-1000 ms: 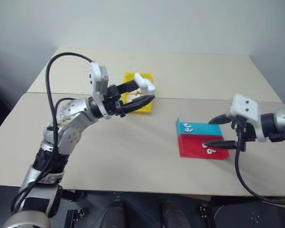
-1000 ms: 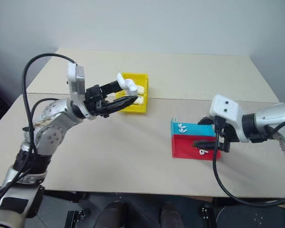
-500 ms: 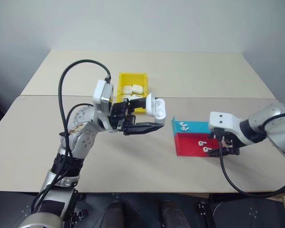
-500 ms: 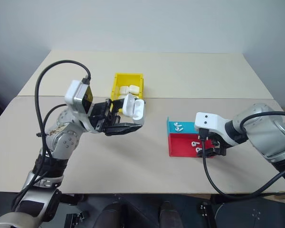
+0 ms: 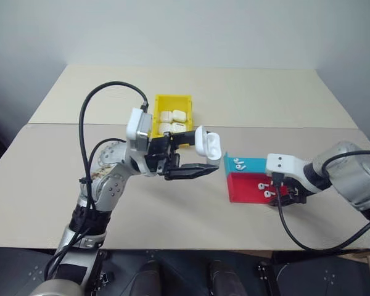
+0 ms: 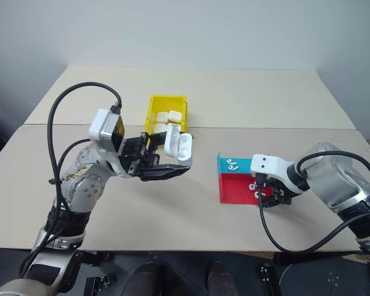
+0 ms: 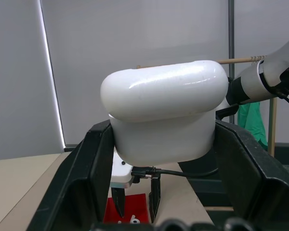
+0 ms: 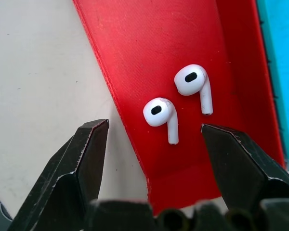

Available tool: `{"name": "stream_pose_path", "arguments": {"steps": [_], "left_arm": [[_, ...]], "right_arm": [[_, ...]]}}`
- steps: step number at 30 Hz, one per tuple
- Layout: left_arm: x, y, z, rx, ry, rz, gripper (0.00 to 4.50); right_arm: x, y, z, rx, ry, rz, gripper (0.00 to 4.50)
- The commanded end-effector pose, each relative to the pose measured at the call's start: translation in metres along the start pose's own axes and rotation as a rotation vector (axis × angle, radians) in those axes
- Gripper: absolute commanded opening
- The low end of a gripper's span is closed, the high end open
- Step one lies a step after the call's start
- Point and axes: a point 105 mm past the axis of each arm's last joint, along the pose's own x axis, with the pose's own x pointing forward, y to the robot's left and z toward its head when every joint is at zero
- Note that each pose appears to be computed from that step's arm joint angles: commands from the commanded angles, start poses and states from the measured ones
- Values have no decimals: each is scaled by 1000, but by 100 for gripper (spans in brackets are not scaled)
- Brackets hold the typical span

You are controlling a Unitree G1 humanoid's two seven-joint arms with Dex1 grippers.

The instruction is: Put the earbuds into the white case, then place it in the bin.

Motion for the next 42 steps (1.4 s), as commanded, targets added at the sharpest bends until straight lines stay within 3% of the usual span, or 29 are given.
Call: {"name": "stream_pose_path", "arguments": {"steps": [1,5,7,15,20,23,25,29,33,36,42], "left_arm": [[1,-4,9,35,-16,-8,285],[0,-5,9,35,-13,-4,285],[-1,-6,10,34,-12,-4,285],[0,-7,9,33,-3,-7,285],[1,-8,8,25,1,-15,285],[2,-8,8,19,1,-26,285],[2,-6,9,11,-1,-28,285],[4,1,11,-11,15,-45,285],[5,6,11,-44,22,-85,285],[7,10,8,-53,40,-116,285],[14,19,9,-42,39,-134,285]], "right_arm": [[-2,-4,3,-10,-15,-12,363],[1,-2,3,-11,-17,1,363],[2,-2,4,-14,-25,1,326],[2,2,3,-16,-29,18,66],[-10,5,8,12,-81,9,62],[-34,7,19,54,-186,-16,62],[-59,8,36,106,-332,-32,62],[-122,20,80,83,-799,-67,62],[-156,28,110,45,-1145,-156,62],[-166,33,129,52,-1286,-153,62],[-163,50,155,9,-1364,-100,62]]}}
